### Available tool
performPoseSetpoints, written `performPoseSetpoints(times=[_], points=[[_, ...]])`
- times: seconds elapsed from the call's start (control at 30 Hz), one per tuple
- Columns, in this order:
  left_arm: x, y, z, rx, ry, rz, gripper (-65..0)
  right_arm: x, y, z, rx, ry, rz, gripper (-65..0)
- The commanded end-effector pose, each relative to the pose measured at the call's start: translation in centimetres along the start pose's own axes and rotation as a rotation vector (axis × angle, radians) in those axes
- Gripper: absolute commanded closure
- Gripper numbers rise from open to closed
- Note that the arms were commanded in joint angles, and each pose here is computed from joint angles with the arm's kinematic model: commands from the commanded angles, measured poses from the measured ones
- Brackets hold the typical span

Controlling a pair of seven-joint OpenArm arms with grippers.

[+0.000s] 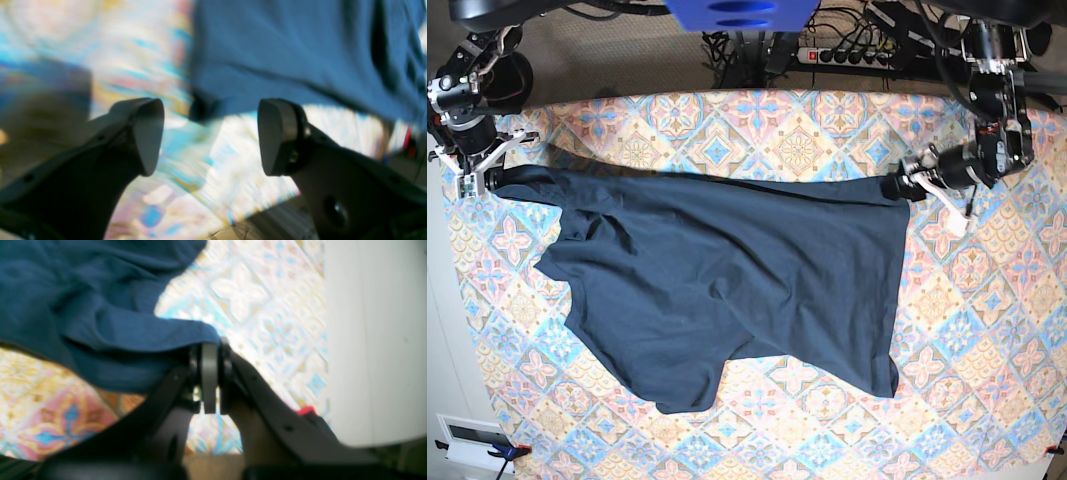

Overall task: Layout the t-shirt on the table in an organized manner, then fold the t-shirt properly
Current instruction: 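Hold the shirt taut between both grippers and lower it flat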

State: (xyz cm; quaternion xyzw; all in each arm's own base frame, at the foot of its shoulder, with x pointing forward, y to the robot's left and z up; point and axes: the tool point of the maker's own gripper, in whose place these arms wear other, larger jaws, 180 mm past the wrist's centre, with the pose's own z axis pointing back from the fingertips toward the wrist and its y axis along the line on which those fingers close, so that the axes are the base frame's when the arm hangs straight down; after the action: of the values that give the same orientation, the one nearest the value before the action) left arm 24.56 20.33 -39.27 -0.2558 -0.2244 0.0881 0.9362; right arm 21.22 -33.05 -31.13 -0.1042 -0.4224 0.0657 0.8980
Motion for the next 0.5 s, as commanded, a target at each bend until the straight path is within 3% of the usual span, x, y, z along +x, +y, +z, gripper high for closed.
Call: performPoseSetpoints(times=[0.0,0.3,0.47], points=[[0.8,0.3,0.7,0.014,-0.023,-0.022,-41.4,1.5,-0.6,0.4,-0.013,-0.052,0.016,-0.6],[0.0,2.0,0.3,0.061,0.0,0.01,-41.4,1.5,-0.7,0.4,-0.015,-0.052,0.016,-0.6],[-0.1,1.7,-0.9,0.047,-0.038,0.032,-41.4,1.5,-0.7,0.4,-0.015,-0.052,0.016,-0.6]])
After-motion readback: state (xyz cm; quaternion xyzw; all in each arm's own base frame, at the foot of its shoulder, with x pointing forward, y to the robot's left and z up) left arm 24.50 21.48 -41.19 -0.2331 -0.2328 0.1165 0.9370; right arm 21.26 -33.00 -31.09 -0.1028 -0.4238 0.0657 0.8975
